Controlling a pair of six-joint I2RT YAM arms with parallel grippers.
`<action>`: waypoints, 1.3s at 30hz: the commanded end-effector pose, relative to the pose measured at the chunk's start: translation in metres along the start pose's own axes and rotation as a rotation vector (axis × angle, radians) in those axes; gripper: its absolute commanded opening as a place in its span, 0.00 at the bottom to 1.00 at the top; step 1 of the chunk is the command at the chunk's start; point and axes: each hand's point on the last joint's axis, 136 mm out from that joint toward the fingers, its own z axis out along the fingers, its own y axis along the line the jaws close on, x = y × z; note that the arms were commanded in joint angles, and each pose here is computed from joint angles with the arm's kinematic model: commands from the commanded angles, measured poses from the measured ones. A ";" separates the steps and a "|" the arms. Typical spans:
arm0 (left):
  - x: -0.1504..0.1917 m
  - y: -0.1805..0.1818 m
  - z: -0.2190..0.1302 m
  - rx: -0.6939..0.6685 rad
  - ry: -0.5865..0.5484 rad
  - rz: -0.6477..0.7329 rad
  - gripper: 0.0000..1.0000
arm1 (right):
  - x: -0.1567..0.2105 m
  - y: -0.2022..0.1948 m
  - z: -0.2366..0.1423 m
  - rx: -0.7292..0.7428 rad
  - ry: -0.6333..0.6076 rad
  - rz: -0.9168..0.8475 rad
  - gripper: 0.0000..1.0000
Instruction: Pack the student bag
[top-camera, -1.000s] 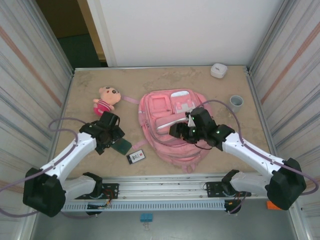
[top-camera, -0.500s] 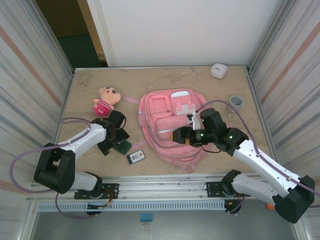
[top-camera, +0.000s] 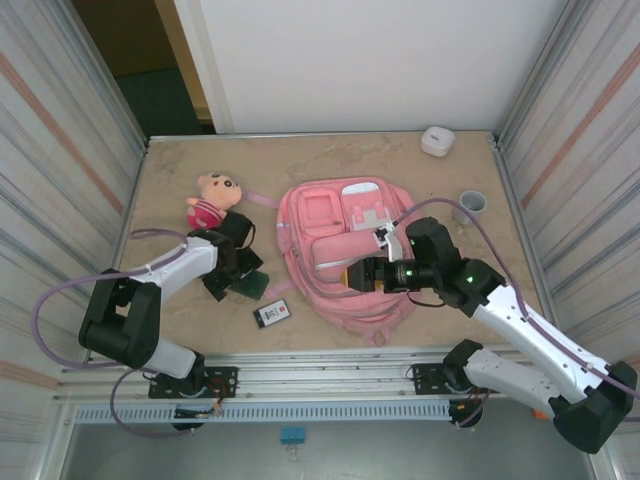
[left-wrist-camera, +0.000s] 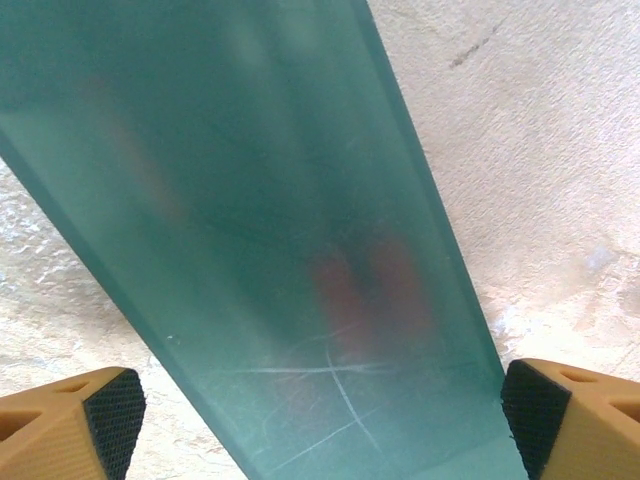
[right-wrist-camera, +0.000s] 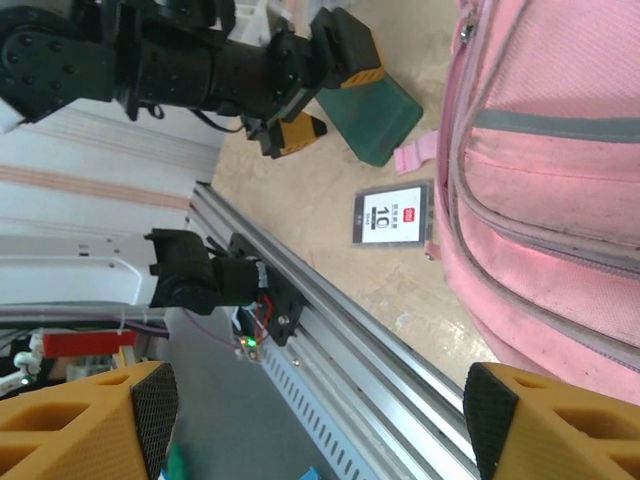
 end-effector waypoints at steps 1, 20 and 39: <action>0.009 0.017 0.001 -0.040 0.031 -0.032 0.94 | -0.003 0.010 -0.009 -0.017 -0.028 -0.059 0.76; -0.016 0.004 -0.020 0.044 -0.007 -0.183 0.99 | -0.012 0.023 -0.011 -0.044 -0.062 -0.104 0.77; -0.024 -0.003 0.020 -0.023 0.001 -0.228 0.84 | -0.008 0.023 0.000 -0.049 -0.019 -0.113 0.77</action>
